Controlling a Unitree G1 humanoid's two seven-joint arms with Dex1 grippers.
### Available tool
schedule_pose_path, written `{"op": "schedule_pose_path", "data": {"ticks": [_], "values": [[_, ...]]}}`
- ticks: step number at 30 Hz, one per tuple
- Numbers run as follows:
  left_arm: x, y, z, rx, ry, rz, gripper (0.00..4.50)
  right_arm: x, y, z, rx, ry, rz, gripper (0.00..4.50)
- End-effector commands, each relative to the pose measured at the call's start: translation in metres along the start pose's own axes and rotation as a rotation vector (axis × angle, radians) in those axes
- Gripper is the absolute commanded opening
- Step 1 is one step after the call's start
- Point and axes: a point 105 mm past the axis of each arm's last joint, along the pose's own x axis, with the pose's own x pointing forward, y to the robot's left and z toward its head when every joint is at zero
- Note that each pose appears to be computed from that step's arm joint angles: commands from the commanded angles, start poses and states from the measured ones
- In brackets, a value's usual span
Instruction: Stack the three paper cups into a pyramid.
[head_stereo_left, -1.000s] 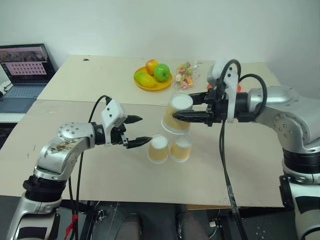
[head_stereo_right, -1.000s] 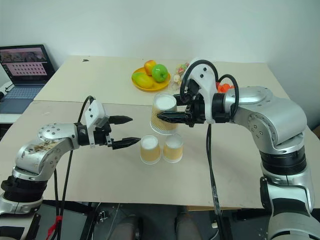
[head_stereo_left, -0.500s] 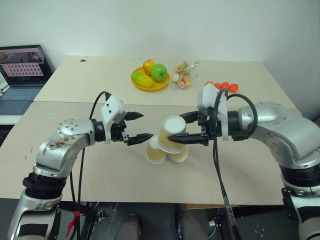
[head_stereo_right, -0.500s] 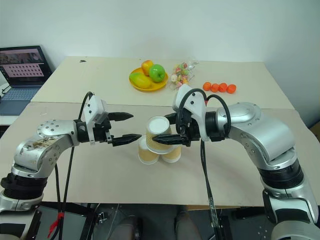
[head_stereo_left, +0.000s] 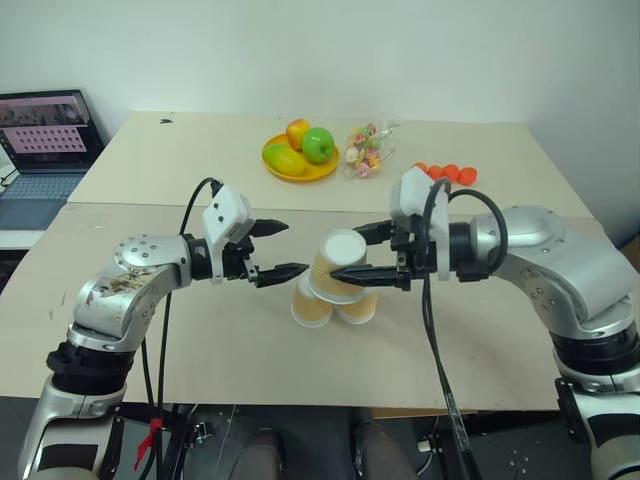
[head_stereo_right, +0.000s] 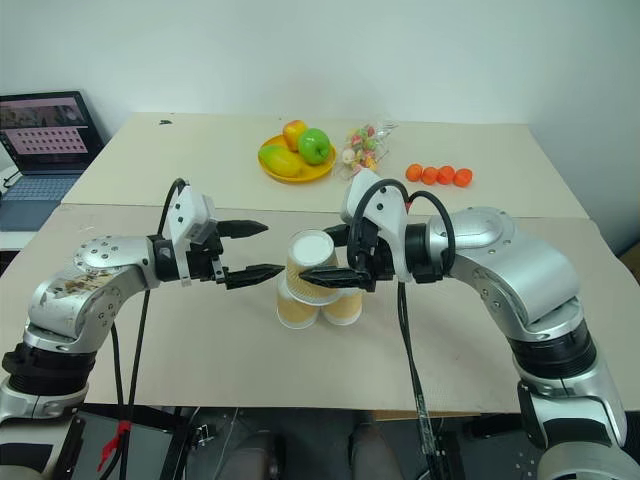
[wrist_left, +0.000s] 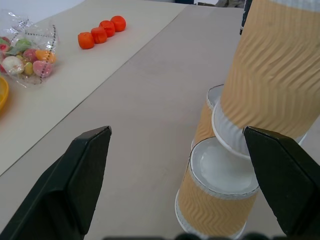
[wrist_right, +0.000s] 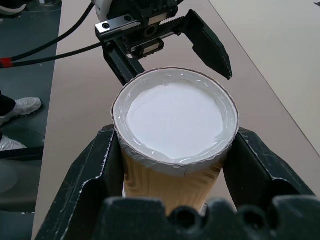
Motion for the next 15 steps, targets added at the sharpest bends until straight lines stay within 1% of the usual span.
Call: {"op": "schedule_pose_path", "data": {"ticks": [1, 15], "values": [[-0.0001, -0.0011, 0.0139, 0.05, -0.034, 0.009, 4.5, -0.0018, -0.0038, 0.0108, -0.063, -0.029, -0.009, 2.56], [-0.0064, 0.0001, 0.0163, 0.051, -0.024, 0.031, 4.5, 0.0017, -0.0117, 0.0075, -0.062, -0.048, -0.009, 2.56]]}}
